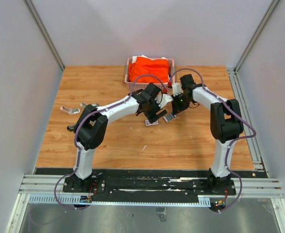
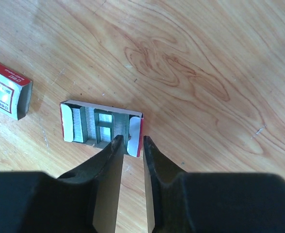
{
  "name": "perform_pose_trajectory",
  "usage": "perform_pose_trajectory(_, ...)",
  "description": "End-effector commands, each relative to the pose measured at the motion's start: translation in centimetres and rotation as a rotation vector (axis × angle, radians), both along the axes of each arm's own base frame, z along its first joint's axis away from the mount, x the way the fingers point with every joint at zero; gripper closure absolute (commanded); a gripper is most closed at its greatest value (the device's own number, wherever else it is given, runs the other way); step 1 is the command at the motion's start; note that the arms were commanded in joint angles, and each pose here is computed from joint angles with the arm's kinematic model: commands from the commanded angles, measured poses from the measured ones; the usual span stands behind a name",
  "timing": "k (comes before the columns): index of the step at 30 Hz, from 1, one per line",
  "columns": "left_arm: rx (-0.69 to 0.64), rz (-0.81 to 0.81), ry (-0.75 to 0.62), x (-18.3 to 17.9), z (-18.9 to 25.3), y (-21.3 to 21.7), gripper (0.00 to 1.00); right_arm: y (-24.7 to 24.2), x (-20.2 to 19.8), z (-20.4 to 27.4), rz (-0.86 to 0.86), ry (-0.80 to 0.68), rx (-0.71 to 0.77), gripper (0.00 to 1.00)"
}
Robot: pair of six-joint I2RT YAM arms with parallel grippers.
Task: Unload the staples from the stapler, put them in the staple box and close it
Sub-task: Close the staple box at the center of the board.
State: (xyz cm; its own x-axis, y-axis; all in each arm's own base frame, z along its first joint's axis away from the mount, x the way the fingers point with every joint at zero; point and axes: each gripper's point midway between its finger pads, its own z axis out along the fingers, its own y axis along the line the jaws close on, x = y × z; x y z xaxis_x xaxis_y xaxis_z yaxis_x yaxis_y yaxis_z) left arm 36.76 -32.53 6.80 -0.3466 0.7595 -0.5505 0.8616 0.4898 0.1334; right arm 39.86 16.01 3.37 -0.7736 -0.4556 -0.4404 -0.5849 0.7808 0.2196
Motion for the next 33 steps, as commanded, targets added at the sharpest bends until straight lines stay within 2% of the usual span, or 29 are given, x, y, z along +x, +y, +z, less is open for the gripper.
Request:
perform_pose_trajectory(1,-0.017,-0.007,0.0,0.0,0.2,-0.3,0.19,0.7,-0.4,2.4,0.017,-0.035,0.023,0.75)
perform_pose_trajectory(7,-0.011,-0.006,0.005,-0.1,-0.1,-0.2,0.19,0.9,-0.6,2.7,0.068,-0.073,-0.032,0.64)
perform_pose_trajectory(10,-0.009,-0.007,0.003,-0.1,-0.1,-0.1,0.19,0.7,-0.6,2.3,0.083,-0.088,-0.096,0.55)
perform_pose_trajectory(11,-0.008,-0.006,0.004,-0.1,-0.1,-0.1,0.19,0.5,-0.7,2.0,0.086,-0.089,-0.118,0.47)
perform_pose_trajectory(12,-0.008,-0.007,0.004,-0.1,-0.1,-0.1,0.19,0.5,-0.6,1.9,0.085,-0.091,-0.133,0.45)
perform_pose_trajectory(17,-0.006,-0.007,0.002,-0.2,-0.2,0.0,0.19,-0.1,-0.3,1.2,0.076,-0.095,-0.193,0.44)
perform_pose_trajectory(33,-0.001,-0.009,0.001,-0.2,-0.4,0.1,0.19,-0.3,-0.4,-0.7,0.082,-0.053,-0.215,0.43)
